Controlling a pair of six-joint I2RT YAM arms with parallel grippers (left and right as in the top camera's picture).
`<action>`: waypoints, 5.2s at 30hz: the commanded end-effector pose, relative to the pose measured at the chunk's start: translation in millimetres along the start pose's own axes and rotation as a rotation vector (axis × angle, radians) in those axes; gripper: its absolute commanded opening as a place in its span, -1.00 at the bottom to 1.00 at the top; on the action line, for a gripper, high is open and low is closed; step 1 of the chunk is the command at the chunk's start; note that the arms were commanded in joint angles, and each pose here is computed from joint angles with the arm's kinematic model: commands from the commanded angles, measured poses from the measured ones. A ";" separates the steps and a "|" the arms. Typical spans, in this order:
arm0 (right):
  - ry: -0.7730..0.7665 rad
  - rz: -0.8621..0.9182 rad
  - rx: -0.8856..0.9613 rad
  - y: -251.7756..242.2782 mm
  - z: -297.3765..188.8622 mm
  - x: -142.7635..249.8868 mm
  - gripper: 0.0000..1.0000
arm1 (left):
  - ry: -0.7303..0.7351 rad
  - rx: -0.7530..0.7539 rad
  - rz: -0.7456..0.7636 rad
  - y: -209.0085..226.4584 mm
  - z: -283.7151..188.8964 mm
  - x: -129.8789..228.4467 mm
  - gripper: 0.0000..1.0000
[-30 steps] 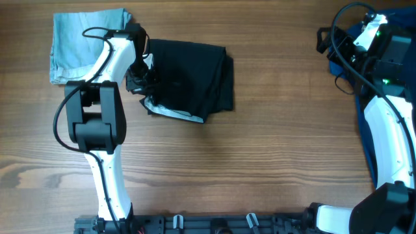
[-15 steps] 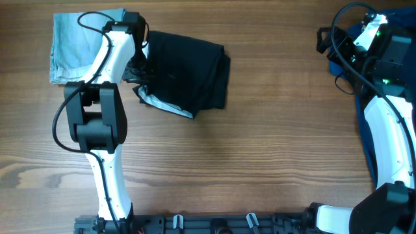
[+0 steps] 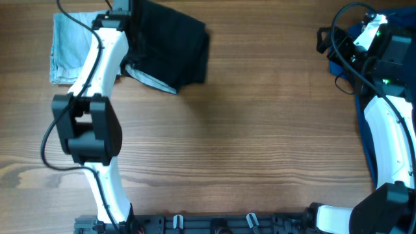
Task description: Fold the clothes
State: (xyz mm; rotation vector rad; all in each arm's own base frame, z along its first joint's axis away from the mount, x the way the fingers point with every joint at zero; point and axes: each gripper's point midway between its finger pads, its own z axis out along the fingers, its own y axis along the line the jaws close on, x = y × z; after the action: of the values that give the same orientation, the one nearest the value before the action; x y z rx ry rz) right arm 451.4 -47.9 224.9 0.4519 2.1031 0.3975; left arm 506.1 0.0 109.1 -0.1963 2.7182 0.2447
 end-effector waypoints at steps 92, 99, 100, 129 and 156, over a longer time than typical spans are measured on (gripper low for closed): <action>0.005 0.006 0.008 -2.7 3.2 2.0 1.00 | 0.157 0.519 -1.052 230.5 112.0 54.6 -0.92; 0.006 0.006 0.008 -2.8 3.4 2.1 1.00 | 0.055 0.702 -0.961 202.5 50.7 8.3 -0.92; 0.006 0.006 0.008 -2.8 3.4 2.1 0.99 | 0.021 0.701 -0.936 200.3 35.5 -1.0 -0.92; 0.006 0.006 0.008 -2.8 3.4 2.1 0.99 | -0.030 0.054 -0.597 111.8 108.1 -10.7 -0.92; 0.006 0.006 0.008 -2.8 3.4 2.1 1.00 | 0.365 -0.084 -0.548 104.4 148.4 129.4 -0.92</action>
State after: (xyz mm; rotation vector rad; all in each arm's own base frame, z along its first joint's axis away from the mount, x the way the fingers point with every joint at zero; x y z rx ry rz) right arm 451.7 -47.9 223.7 0.4532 2.1059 0.3977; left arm 503.4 128.1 22.6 -0.9695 2.5731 0.0604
